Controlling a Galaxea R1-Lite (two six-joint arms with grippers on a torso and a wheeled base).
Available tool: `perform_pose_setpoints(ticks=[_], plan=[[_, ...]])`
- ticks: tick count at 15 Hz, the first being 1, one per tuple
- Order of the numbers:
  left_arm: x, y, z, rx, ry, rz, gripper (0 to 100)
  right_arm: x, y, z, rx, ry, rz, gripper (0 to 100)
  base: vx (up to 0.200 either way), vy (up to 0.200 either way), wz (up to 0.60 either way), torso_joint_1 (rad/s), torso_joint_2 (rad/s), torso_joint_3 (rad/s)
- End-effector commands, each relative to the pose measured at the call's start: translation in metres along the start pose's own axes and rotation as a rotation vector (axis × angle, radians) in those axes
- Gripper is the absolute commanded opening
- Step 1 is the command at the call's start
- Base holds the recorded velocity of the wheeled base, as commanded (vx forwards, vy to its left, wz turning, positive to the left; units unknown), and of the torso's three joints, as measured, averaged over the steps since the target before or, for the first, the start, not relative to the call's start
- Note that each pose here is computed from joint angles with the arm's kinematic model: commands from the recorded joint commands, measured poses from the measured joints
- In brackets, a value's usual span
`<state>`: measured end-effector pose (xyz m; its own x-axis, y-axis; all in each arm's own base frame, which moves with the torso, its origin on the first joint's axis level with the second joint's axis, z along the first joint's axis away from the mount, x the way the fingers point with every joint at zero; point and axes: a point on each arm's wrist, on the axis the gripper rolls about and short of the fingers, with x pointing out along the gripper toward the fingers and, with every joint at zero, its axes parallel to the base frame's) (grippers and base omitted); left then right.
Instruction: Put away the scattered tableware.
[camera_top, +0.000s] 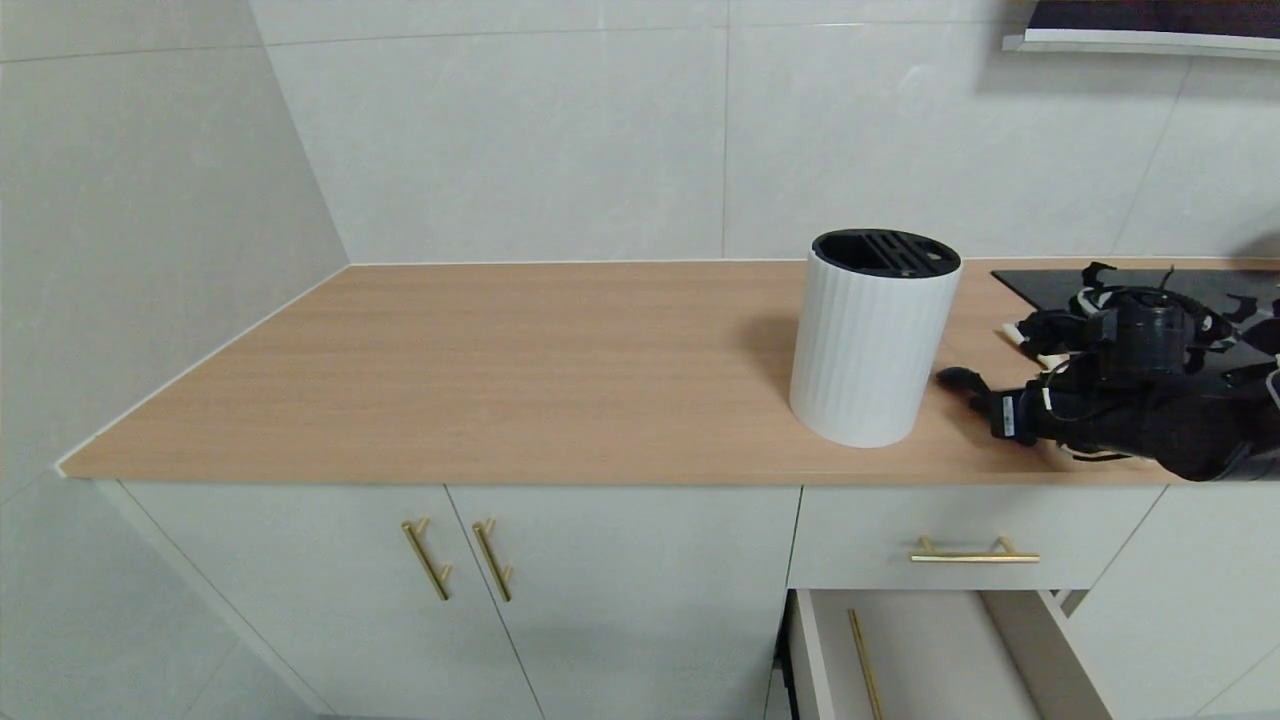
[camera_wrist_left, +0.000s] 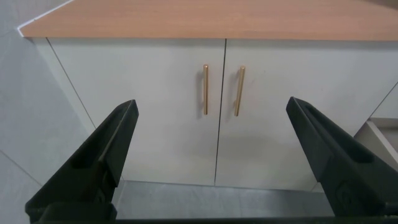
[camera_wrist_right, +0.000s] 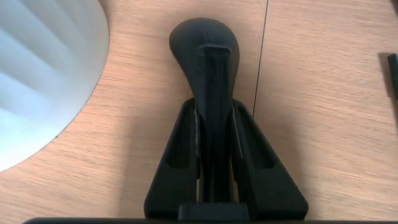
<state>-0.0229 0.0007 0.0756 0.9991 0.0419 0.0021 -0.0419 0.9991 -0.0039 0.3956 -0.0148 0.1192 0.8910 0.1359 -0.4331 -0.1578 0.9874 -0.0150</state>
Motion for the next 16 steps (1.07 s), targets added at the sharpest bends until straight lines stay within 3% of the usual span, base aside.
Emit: perform_pose_setpoints(ticks=[1,6,9,16], plan=[[0.000,0.000,0.000,-0.001,0.001,0.001,100,-0.017,0.001,0.015,0.002,-0.046,-0.012,0,0.000,0.000,0.00,0.000,0.00,0.000],[0.000,0.000,0.000,-0.001,0.001,0.003,100,-0.093,0.014,0.027,0.121,-0.038,-0.007,0,0.000,0.000,0.00,0.000,0.00,0.000],[0.000,0.000,0.000,-0.001,0.001,0.001,100,-0.140,0.026,-0.004,0.124,0.005,0.007,0,0.000,0.000,0.00,0.000,0.00,0.000],[0.000,0.000,0.000,0.001,0.001,0.001,100,-0.197,0.043,-0.050,0.105,0.038,0.028,0,0.000,0.000,0.00,0.000,0.00,0.000]])
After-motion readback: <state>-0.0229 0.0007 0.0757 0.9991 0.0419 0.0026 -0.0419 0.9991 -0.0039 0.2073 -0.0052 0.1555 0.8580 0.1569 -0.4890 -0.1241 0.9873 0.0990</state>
